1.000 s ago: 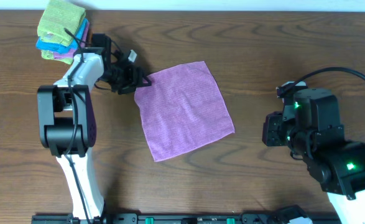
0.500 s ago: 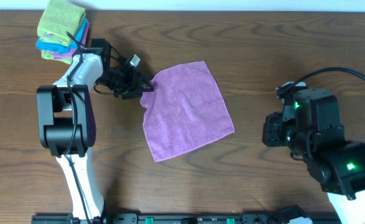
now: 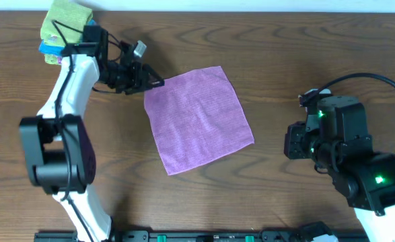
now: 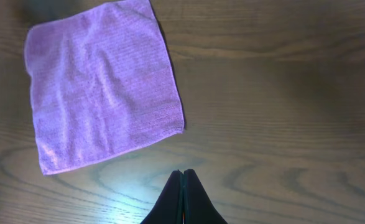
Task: Fold the cloth
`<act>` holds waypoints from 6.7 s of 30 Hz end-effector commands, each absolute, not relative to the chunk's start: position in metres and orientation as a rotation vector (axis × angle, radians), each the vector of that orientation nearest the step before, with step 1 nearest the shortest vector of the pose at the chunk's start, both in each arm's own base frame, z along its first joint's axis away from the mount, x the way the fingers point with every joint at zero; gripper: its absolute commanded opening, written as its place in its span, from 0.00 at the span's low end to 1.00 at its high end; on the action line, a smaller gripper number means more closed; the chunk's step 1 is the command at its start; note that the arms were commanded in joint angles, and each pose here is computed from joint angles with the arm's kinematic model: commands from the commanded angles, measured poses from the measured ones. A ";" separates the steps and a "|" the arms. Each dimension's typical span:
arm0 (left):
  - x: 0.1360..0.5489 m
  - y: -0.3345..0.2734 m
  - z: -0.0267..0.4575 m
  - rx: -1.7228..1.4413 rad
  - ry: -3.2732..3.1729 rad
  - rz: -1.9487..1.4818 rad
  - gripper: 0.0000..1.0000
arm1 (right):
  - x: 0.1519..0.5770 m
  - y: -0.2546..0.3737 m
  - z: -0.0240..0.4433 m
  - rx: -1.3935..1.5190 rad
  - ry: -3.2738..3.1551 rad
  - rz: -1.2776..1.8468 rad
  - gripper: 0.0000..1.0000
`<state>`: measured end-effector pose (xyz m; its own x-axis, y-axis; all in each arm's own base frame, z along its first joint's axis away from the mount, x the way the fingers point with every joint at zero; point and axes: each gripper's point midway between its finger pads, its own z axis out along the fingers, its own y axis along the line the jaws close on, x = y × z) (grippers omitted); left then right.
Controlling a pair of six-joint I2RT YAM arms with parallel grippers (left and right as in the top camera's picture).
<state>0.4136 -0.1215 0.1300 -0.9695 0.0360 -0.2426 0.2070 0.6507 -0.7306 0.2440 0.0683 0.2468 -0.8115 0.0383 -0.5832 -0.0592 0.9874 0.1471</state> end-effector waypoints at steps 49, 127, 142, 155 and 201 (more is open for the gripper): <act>0.446 -0.123 -0.004 0.220 2.812 -0.985 0.80 | 0.238 0.074 0.246 -0.042 2.527 0.260 0.02; 0.361 -0.121 0.053 -0.227 3.058 -0.105 0.06 | 0.334 0.120 0.084 -0.349 2.849 0.394 0.02; 0.344 -0.092 0.016 -0.444 3.027 0.102 0.06 | 0.311 0.133 0.013 -0.417 3.020 0.388 0.01; 0.363 -0.076 0.005 -0.445 2.937 0.241 0.06 | 0.305 0.142 0.011 -0.464 3.021 0.390 0.02; 0.460 -0.095 0.006 -0.238 2.643 -0.017 0.06 | 0.187 0.192 -0.038 -0.249 3.280 0.252 0.02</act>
<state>0.4615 -0.1048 0.0158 -0.8551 -0.1787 -0.4867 -0.1668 0.9836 -0.0682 0.2288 0.2085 -0.0073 -0.9782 -0.2067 -0.0191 -0.2053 0.9498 0.2359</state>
